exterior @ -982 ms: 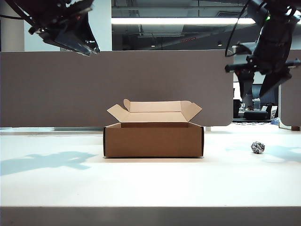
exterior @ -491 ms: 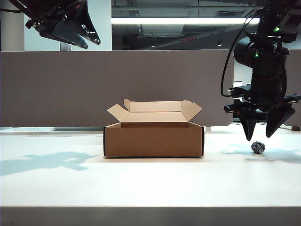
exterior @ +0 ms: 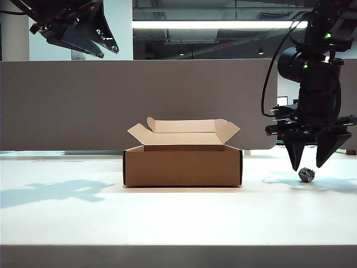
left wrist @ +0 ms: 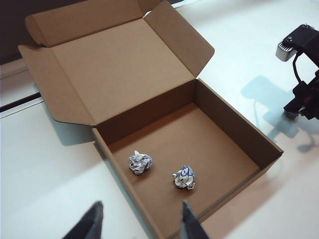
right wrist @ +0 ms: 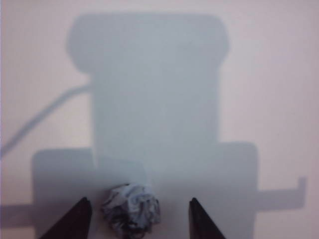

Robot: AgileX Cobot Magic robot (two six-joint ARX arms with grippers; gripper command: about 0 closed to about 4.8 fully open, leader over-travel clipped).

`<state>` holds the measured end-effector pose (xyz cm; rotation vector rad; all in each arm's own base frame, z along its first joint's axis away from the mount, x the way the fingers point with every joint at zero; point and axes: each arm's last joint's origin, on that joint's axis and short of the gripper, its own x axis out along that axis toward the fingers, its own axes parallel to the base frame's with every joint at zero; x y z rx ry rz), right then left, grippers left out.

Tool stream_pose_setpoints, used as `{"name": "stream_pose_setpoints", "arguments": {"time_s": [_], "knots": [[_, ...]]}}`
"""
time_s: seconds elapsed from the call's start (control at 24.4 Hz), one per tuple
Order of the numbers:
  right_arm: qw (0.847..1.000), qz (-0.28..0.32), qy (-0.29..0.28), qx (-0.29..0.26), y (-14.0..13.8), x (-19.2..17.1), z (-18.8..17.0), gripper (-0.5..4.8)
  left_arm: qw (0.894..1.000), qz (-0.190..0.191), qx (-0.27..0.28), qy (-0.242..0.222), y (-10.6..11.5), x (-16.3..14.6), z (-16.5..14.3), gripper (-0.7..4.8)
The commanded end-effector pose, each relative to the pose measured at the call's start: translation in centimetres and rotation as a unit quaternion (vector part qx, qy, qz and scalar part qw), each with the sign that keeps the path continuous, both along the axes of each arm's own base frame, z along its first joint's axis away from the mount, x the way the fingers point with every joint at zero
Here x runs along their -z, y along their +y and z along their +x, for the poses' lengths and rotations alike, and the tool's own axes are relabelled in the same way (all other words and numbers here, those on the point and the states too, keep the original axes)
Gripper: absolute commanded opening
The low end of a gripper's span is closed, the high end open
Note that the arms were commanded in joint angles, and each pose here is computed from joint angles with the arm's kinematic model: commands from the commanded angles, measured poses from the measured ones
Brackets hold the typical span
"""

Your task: Pick up all the paper balls on the table and put them in the paper box.

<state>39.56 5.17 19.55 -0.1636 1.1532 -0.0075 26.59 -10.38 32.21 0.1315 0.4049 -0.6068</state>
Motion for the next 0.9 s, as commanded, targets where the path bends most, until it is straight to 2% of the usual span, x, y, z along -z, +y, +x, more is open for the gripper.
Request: {"name": "stream_pose_setpoints", "arguments": {"time_s": [0.04,0.33,0.41,0.45,0.49,0.57,0.78,0.9], "knots": [[1.000,0.012,-0.003,0.003,0.1,-0.2,0.1,2.64,1.000,-0.004,0.001,-0.007,0.0,-0.2,-0.1,1.92],[1.000,0.009,0.018,0.003,0.1,1.1,0.2,2.59,1.000,-0.004,0.001,-0.007,0.0,-0.2,-0.1,1.92],[1.000,0.009,0.019,0.003,0.1,1.1,0.2,2.35,1.000,-0.004,0.001,-0.007,0.0,-0.2,0.0,1.92],[1.000,0.009,0.016,0.003,0.1,1.1,0.3,1.99,1.000,-0.004,0.001,-0.007,0.0,-0.2,0.0,1.92],[1.000,0.009,0.016,0.003,0.1,1.1,0.3,1.94,1.000,-0.004,0.001,-0.007,0.0,-0.2,0.0,1.92],[1.000,0.009,0.017,0.003,0.1,1.1,0.3,1.46,1.000,-0.004,0.001,-0.007,0.0,-0.2,0.0,1.92],[1.000,0.009,0.016,0.003,0.1,1.1,0.3,1.43,1.000,-0.003,0.002,-0.008,0.0,-0.2,0.0,1.92],[1.000,0.009,0.016,0.003,0.1,1.1,0.3,1.17,1.000,-0.003,0.002,-0.008,0.0,-0.2,0.0,1.92]]}}
